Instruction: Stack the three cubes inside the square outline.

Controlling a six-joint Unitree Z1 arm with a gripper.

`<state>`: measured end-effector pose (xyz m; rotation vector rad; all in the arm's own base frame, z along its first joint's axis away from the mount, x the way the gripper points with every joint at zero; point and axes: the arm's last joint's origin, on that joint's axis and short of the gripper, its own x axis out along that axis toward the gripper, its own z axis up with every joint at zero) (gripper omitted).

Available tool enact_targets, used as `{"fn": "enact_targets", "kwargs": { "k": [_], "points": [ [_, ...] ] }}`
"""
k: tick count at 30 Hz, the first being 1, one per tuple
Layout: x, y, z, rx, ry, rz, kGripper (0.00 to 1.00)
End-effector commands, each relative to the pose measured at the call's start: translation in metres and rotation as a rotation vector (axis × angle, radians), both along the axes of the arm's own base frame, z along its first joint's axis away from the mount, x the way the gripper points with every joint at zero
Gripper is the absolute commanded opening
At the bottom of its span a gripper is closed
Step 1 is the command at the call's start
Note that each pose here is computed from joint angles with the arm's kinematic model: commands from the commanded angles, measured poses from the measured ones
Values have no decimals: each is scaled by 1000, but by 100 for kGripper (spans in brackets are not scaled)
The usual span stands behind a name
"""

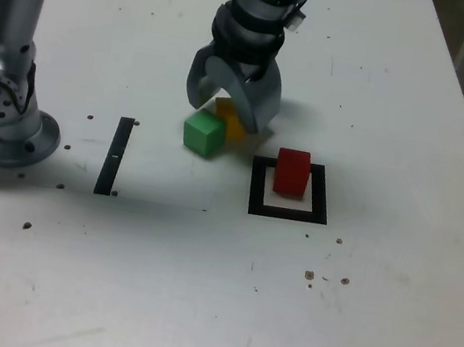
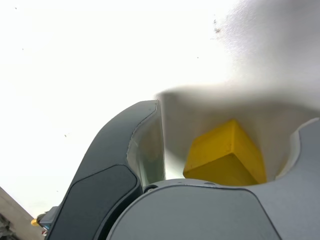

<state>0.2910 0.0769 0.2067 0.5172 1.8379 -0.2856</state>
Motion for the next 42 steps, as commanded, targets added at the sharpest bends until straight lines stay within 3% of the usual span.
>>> {"fn": "enact_targets", "kwargs": {
  "k": [1,9,24,31,42],
  "points": [
    [-2,-1,-2,-1,11,-5,85],
    [-8,-3,-4,-4,27,-10,80],
    [3,-1,-5,-4,27,-11,43],
    [13,2,-9,-9,47,-21,34],
    [20,3,8,-2,5,-16,27]
  ]
}}
